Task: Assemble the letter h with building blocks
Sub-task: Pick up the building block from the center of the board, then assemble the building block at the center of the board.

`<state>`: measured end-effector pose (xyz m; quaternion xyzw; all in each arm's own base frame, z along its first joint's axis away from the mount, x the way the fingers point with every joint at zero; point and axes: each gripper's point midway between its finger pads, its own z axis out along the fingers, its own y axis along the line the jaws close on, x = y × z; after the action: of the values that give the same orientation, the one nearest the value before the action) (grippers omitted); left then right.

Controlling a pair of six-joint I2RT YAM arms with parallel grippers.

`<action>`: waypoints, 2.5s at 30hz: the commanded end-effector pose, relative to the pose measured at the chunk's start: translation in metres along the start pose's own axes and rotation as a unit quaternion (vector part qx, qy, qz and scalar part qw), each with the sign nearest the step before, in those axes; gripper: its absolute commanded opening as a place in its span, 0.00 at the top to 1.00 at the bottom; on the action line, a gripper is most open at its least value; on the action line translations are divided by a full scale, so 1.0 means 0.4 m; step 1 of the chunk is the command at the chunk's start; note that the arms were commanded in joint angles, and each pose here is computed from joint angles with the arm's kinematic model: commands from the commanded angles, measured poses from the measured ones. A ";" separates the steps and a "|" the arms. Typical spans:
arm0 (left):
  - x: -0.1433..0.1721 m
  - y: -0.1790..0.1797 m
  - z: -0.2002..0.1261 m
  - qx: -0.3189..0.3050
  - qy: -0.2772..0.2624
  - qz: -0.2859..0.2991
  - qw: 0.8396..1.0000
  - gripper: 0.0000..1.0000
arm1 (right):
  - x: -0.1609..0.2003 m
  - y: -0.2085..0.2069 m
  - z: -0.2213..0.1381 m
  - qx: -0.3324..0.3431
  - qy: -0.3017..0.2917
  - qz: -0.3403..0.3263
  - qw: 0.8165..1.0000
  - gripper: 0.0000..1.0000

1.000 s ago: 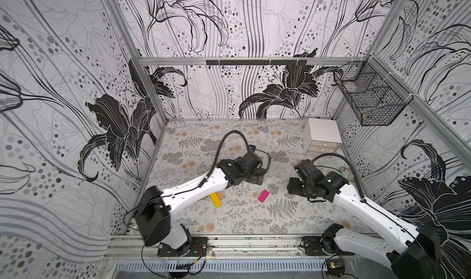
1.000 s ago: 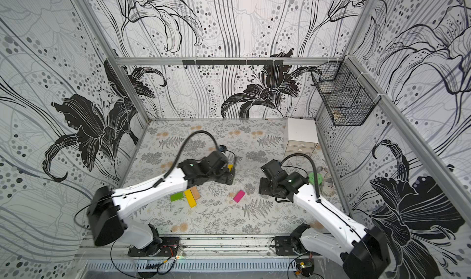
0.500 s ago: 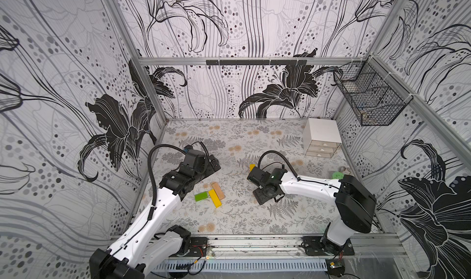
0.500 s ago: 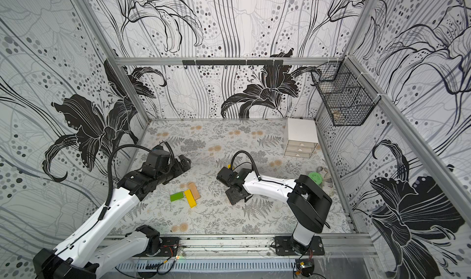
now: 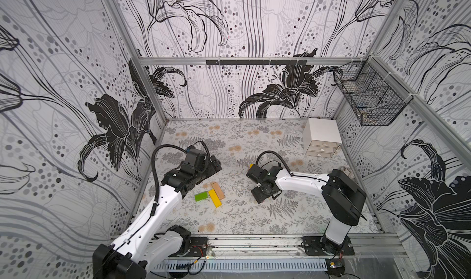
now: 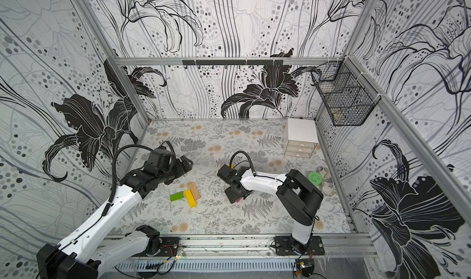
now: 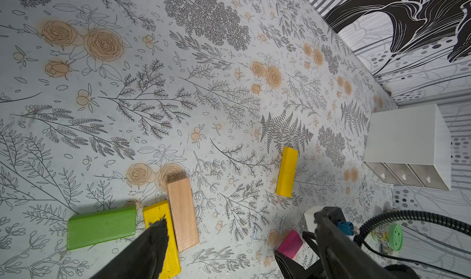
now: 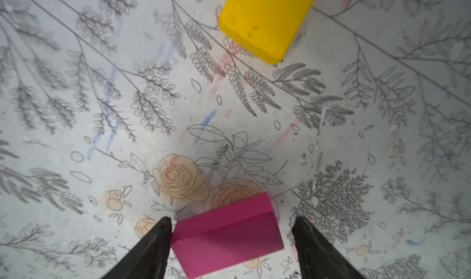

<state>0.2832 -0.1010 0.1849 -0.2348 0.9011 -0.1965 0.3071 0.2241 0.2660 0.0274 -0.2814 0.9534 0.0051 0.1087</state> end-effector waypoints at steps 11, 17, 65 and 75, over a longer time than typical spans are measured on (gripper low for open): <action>-0.006 0.004 0.016 -0.003 0.004 0.013 1.000 0.11 | 0.039 0.028 0.007 -0.045 0.014 0.008 0.999 0.27; 0.011 0.008 0.041 -0.006 0.021 0.009 1.000 0.13 | 0.037 0.023 -0.005 -0.043 0.008 0.015 0.999 0.27; 0.027 0.007 0.063 0.004 0.032 -0.016 0.999 0.14 | -0.051 0.006 0.020 0.120 0.008 0.233 0.965 0.47; 0.020 0.000 0.061 0.003 0.033 -0.012 0.999 0.14 | -0.075 -0.004 0.052 0.089 0.020 0.274 0.957 0.46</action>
<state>0.2886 -0.1100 0.1532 -0.2438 0.9101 -0.2050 0.2649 0.2570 0.2905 0.0269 -0.0115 0.9909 -0.0387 0.1283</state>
